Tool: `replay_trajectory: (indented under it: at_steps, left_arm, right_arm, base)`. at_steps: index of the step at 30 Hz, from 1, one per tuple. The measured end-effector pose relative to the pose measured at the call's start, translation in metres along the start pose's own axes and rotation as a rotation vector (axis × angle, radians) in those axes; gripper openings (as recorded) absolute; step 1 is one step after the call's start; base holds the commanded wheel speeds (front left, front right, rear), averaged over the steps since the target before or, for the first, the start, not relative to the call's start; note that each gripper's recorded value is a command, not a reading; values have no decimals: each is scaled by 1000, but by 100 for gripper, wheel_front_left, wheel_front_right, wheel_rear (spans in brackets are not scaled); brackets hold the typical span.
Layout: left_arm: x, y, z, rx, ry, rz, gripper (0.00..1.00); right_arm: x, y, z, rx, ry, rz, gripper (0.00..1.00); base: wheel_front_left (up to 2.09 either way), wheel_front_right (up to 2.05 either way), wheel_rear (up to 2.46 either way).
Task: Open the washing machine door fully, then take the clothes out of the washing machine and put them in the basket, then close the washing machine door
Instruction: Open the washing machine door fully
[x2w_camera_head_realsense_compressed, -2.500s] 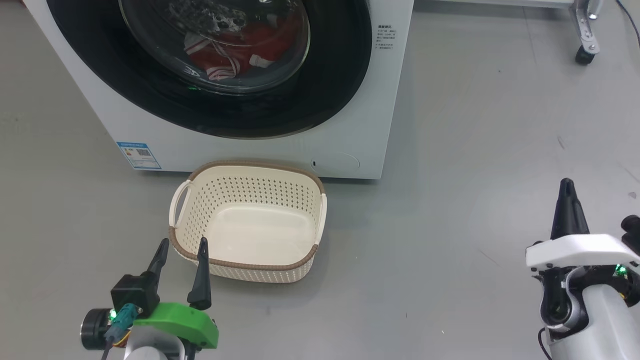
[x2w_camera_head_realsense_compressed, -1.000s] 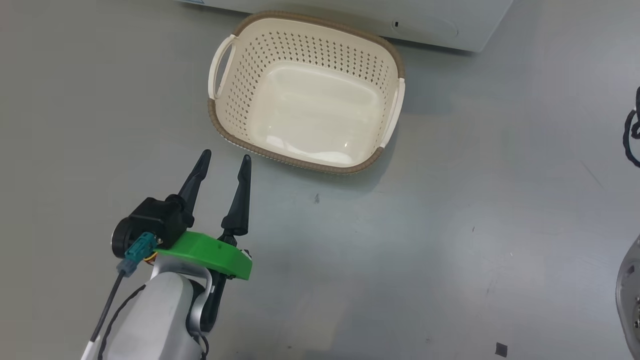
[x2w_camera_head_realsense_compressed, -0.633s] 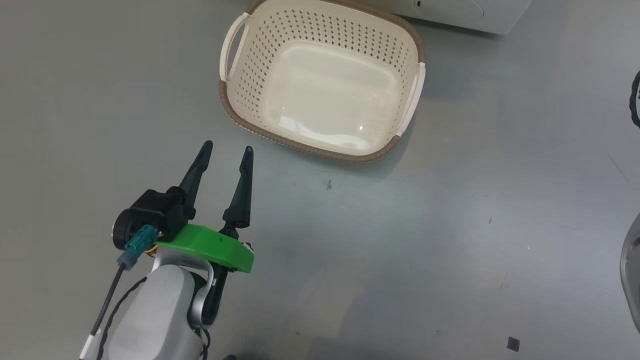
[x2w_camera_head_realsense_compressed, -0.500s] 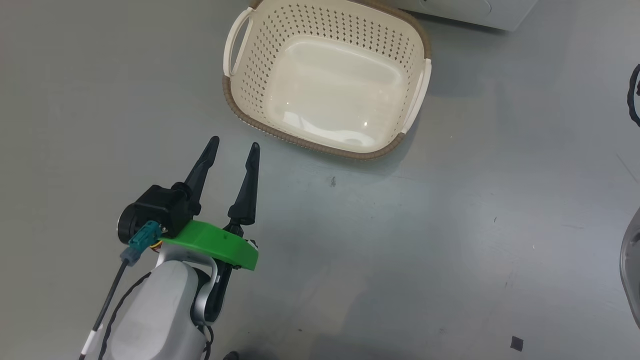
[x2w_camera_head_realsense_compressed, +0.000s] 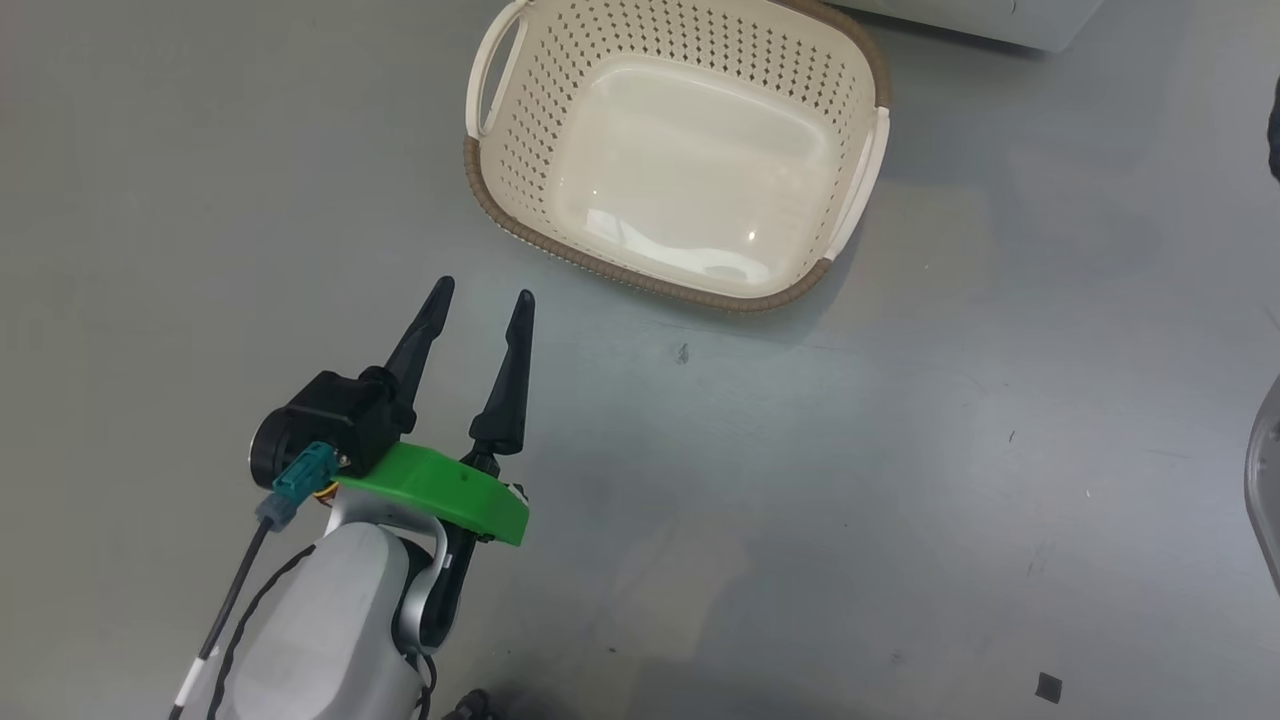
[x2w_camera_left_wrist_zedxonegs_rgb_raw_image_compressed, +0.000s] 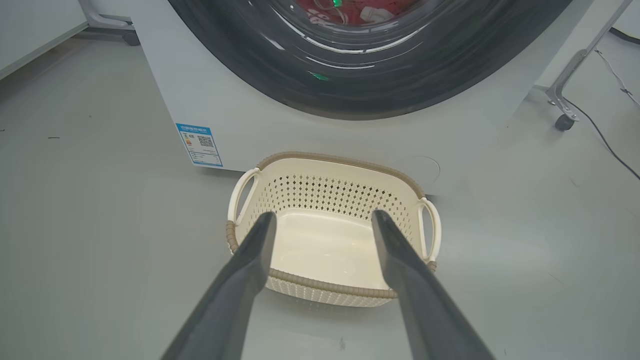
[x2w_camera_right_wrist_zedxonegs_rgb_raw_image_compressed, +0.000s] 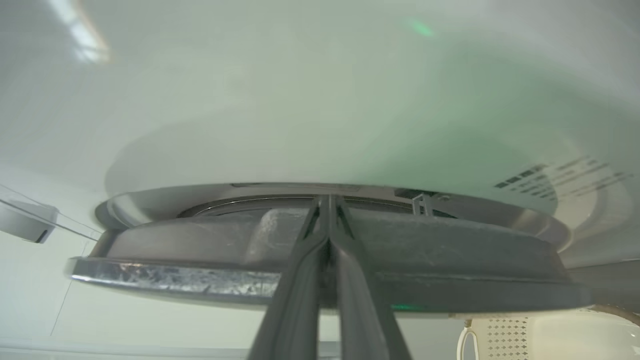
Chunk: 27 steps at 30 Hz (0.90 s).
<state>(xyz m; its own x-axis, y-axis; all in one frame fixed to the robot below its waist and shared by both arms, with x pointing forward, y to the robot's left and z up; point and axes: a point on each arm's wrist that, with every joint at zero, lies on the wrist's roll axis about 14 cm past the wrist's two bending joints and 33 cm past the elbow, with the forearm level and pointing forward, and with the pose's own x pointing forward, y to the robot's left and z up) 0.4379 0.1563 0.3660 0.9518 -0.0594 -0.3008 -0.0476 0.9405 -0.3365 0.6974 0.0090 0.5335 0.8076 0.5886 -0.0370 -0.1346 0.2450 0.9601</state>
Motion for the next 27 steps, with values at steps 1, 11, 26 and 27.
replay_trajectory:
  at_steps: [1, 11, 26, 27]
  left_arm:
    - [0, -1, -1, -1, 3, -2, 100]
    - [1, 2, -1, -2, 5, 7, 100]
    - [1, 0, -1, -3, 6, 4, 100]
    - [1, -1, -1, -3, 6, 4, 100]
  right_arm:
    - [1, 2, 2, 17, -5, 6, 0]
    - [13, -3, 0, 133, 31, 10, 0]
    - [14, -7, -1, 277, 82, 14, 0]
    - [14, -6, -2, 276, 86, 13, 0]
  base:
    - [0, 0, 0]
    - [0, 0, 0]
    - [0, 0, 0]
    - [0, 0, 0]
